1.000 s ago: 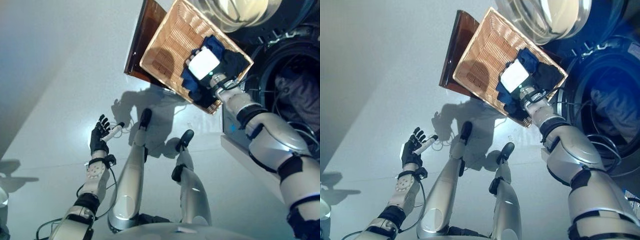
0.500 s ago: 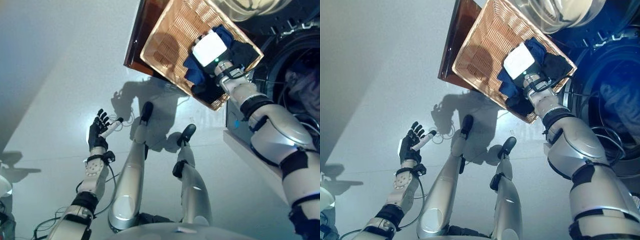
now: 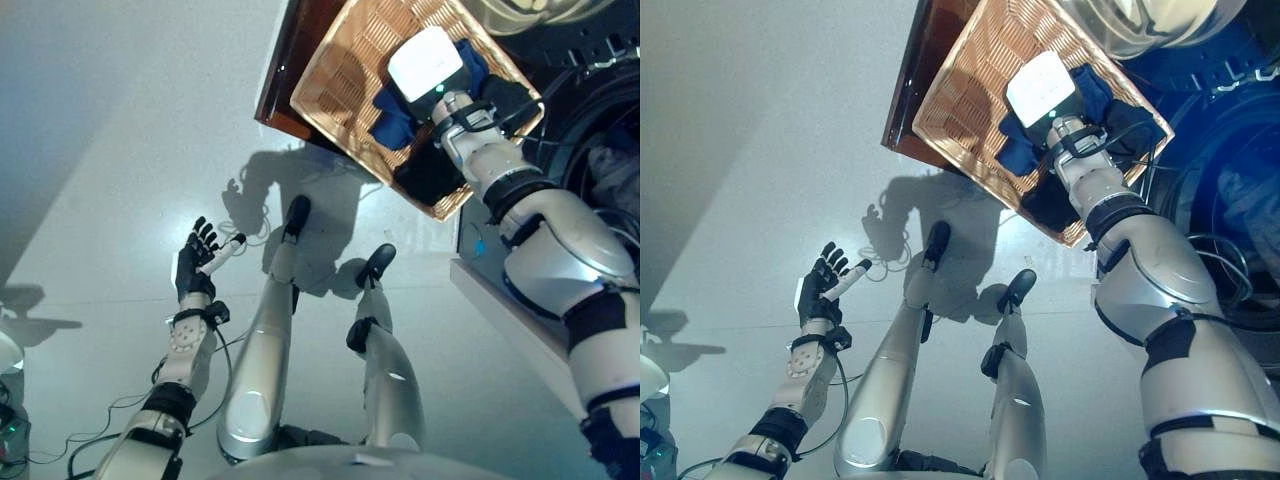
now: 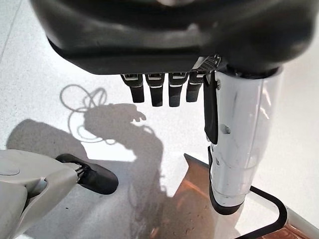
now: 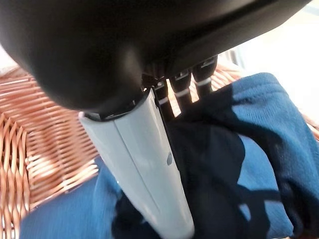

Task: Pick up the clothes and place them into the washing machine

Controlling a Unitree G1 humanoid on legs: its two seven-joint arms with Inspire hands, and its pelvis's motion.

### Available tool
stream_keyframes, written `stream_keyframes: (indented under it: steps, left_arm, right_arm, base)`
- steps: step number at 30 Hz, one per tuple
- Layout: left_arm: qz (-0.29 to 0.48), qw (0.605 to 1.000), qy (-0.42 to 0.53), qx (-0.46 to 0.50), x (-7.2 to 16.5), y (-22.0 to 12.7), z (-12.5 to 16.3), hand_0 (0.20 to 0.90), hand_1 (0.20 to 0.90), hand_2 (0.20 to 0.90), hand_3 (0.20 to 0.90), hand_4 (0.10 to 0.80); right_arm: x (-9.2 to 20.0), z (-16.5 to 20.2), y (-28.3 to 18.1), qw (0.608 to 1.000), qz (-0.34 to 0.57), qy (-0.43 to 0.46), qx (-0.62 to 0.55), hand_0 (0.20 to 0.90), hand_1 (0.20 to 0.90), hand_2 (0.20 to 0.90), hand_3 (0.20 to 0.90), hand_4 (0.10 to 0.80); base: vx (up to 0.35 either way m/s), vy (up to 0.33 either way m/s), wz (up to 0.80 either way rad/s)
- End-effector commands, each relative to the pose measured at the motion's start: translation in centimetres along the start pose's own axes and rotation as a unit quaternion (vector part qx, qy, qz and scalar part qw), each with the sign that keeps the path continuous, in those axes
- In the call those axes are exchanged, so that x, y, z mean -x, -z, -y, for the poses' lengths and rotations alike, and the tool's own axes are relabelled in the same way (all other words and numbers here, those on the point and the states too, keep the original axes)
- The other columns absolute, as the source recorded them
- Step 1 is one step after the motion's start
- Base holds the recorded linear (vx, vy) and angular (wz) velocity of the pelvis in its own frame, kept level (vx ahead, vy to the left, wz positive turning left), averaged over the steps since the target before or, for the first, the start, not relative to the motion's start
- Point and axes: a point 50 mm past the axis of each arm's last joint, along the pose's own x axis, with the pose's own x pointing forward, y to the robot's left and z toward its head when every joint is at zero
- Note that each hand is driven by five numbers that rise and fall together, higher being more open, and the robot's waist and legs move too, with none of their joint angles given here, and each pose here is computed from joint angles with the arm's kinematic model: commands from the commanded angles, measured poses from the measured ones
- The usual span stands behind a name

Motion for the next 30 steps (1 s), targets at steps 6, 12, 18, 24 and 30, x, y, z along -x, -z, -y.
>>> stream_keyframes:
  steps: [6,12,18,24,30]
  left_arm:
    - [0.033,0.999,0.007,-0.012,0.7,-0.7,-0.7,0.9,0.9,0.9,0.9,0.8]
    - [0.032,0.999,0.005,-0.015,0.7,-0.7,-0.7,0.9,0.9,0.9,0.9,0.8]
    - [0.025,0.999,-0.009,-0.021,0.5,-0.4,-0.8,0.9,0.9,0.9,0.9,0.8]
    - [-0.008,0.999,-0.044,-0.026,0.4,0.9,-1.2,0.9,0.9,0.9,0.9,0.8]
    - [-0.053,0.995,-0.078,-0.034,1.0,2.9,-2.0,0.9,0.9,0.9,0.9,0.8]
  right_arm:
    - [-1.7,5.6,5.9,0.991,-0.087,0.091,0.044,0.2,0.2,0.2,0.2,0.3]
    - [-1.6,5.4,5.8,0.991,-0.092,0.095,0.025,0.2,0.2,0.2,0.2,0.3]
    - [-1.7,6.0,4.2,0.985,-0.09,0.133,-0.062,0.2,0.2,0.2,0.2,0.3]
    - [-1.1,5.9,1.8,0.928,-0.12,0.197,-0.293,0.2,0.2,0.2,0.2,0.3]
    - [1.1,5.9,-1.8,0.705,-0.126,0.25,-0.651,0.2,0.2,0.2,0.2,0.3]
  base:
    - [0.0,0.0,0.0]
    - [0.0,0.0,0.0]
    - [-0.001,0.007,-0.02]
    - [0.021,0.025,-0.09]
    - [0.042,0.006,-0.15]
